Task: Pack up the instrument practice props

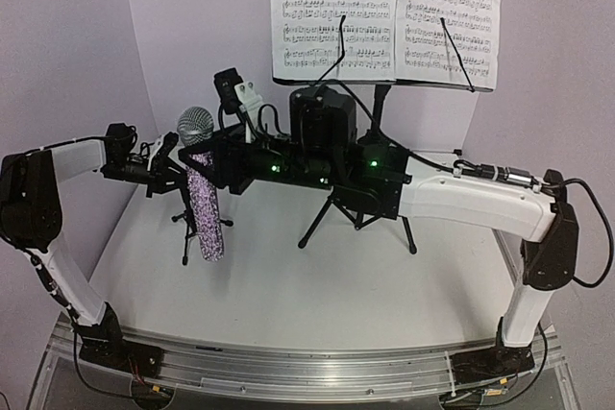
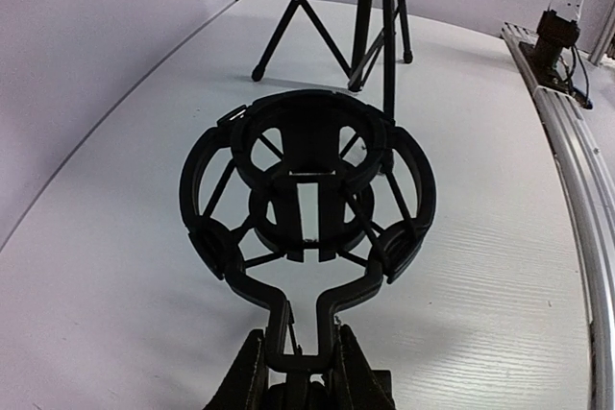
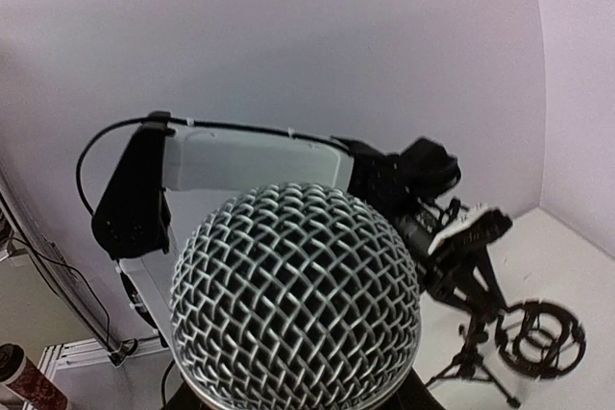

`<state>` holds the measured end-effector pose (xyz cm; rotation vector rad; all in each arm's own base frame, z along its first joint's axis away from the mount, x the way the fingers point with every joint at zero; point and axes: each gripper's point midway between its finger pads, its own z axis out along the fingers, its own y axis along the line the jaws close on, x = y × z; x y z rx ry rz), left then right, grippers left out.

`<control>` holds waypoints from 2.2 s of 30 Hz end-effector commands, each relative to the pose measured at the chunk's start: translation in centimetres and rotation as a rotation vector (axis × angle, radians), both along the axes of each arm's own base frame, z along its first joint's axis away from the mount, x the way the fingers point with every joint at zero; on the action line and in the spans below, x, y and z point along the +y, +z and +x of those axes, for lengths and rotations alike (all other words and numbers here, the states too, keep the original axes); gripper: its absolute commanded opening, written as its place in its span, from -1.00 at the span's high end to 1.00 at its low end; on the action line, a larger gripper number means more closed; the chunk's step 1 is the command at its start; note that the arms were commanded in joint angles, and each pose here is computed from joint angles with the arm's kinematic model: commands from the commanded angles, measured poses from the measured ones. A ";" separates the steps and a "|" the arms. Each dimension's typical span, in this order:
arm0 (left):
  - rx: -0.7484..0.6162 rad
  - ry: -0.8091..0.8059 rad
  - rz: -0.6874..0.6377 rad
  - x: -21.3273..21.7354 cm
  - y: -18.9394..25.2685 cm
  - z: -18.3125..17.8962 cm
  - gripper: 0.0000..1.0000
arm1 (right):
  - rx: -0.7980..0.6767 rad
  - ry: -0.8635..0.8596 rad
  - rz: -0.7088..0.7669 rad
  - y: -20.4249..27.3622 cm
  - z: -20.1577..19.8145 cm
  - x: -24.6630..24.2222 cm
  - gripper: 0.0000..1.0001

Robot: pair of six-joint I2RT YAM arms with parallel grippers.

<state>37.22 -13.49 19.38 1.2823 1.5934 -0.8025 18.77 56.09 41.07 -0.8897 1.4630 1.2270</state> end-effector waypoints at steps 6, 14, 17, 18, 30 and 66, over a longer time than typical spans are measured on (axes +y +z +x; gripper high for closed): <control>-0.137 0.182 0.059 3.7 -0.1 6.7 1.00 | 0.222 -0.243 -0.090 -7.0 4.2 -0.5 1.00; -0.069 0.231 0.065 4.3 -2.4 8.2 1.00 | 0.507 -0.390 -0.174 -16.0 9.4 1.7 1.00; -0.040 0.270 0.048 4.5 -2.6 9.1 1.00 | 0.590 -0.443 -0.200 -19.3 11.2 2.1 1.00; -0.035 0.279 0.049 4.6 -2.8 9.5 1.00 | 0.631 -0.464 -0.206 -20.4 11.7 2.1 1.00; -0.028 0.269 0.054 4.6 -3.5 9.7 1.00 | 0.942 -0.551 -0.205 -30.4 14.7 4.6 1.00; -0.122 0.275 -0.048 3.9 7.1 7.8 -0.58 | 0.993 -0.606 -0.288 -36.4 14.9 5.3 -0.21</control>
